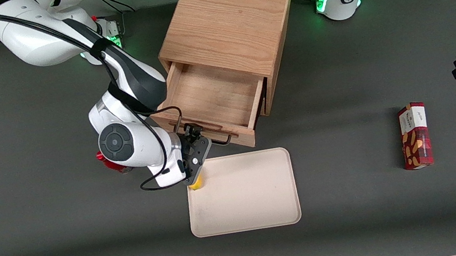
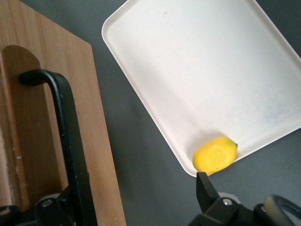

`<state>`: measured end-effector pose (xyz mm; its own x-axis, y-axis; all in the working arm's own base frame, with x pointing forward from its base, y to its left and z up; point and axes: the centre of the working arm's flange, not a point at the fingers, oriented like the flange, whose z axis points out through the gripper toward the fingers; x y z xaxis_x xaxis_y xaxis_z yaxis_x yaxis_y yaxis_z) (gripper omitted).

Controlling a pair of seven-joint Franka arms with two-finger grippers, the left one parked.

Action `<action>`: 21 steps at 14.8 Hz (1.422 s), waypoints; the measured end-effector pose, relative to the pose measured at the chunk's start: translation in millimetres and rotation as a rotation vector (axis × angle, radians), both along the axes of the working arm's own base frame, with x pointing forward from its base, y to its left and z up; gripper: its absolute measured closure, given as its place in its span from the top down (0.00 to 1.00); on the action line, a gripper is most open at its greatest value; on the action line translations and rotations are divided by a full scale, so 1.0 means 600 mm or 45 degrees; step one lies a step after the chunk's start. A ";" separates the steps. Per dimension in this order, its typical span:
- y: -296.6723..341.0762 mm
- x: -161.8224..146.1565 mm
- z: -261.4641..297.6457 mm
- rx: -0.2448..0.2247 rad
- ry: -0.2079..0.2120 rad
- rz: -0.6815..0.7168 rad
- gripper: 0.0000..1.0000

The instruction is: Open upper drawer

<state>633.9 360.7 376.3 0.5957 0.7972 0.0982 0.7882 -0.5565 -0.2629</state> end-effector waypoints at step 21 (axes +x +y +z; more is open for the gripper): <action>-0.070 0.090 0.011 0.013 -0.117 -0.035 1.00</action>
